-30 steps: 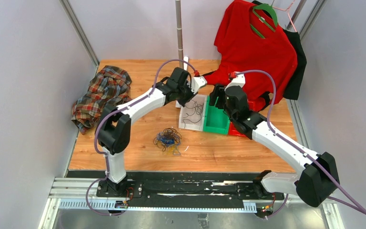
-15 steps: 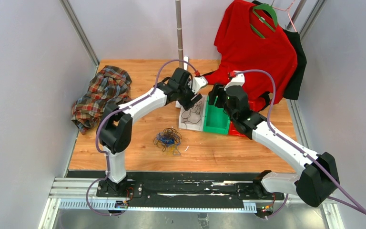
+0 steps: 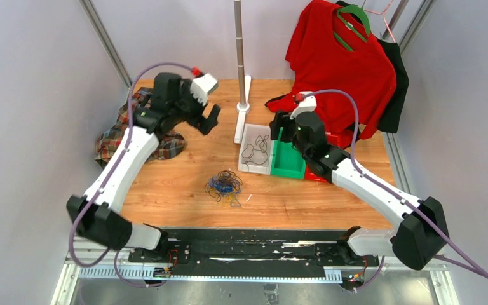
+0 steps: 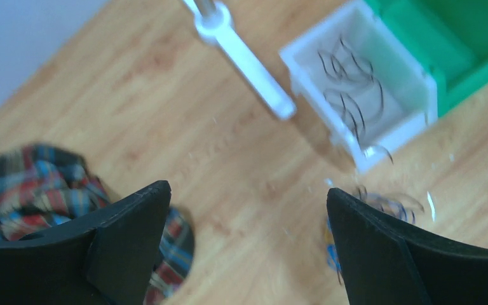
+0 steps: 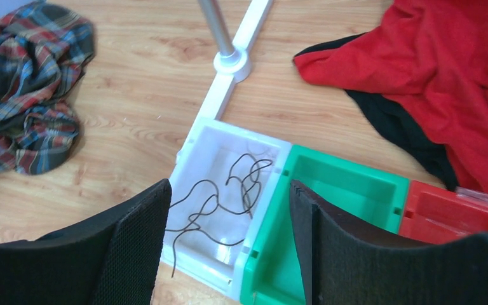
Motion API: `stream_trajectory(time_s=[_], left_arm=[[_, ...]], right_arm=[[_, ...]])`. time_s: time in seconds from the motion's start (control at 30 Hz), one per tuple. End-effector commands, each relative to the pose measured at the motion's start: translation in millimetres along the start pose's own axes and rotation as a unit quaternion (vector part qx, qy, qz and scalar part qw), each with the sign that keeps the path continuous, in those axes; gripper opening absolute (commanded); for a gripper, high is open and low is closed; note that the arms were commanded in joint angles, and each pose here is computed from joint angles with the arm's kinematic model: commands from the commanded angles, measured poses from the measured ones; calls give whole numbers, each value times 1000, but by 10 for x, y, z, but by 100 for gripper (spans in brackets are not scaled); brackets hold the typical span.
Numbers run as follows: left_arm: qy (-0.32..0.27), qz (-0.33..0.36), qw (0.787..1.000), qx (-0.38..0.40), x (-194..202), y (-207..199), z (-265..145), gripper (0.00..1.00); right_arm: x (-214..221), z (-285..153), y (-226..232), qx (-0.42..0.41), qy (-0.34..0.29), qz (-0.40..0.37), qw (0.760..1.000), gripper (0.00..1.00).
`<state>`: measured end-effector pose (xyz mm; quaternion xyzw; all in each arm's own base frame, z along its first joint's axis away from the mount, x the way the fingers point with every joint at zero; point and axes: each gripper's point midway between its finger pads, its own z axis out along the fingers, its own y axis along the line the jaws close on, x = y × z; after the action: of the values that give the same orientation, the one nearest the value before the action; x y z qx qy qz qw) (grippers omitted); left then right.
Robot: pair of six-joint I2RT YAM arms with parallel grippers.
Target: Untangle the cables
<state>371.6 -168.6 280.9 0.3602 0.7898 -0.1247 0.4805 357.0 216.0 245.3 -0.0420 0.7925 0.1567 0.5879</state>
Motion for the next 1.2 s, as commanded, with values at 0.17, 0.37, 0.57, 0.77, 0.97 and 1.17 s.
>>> stream_trajectory(time_s=[0.17, 0.37, 0.57, 0.77, 0.97, 1.17], left_arm=[[102, -36, 989, 103, 1272, -640, -113, 100], [117, -50, 985, 120, 1592, -723, -44, 95], [122, -53, 981, 138, 1786, -788, 64, 80], [123, -70, 976, 167, 1807, -850, 197, 65], [103, -82, 964, 232, 1739, -1043, 305, 63], [110, -59, 958, 259, 1754, -1169, 471, 58]], right_arm=[[319, -33, 644, -72, 33, -49, 996, 70], [866, -145, 831, -89, 84, -70, 990, 71], [1205, -246, 811, -94, 114, -53, 988, 71], [1302, -285, 863, -114, 121, -45, 985, 69], [1406, -315, 876, -120, 132, -38, 983, 67], [1463, -331, 837, -115, 137, -39, 983, 66]])
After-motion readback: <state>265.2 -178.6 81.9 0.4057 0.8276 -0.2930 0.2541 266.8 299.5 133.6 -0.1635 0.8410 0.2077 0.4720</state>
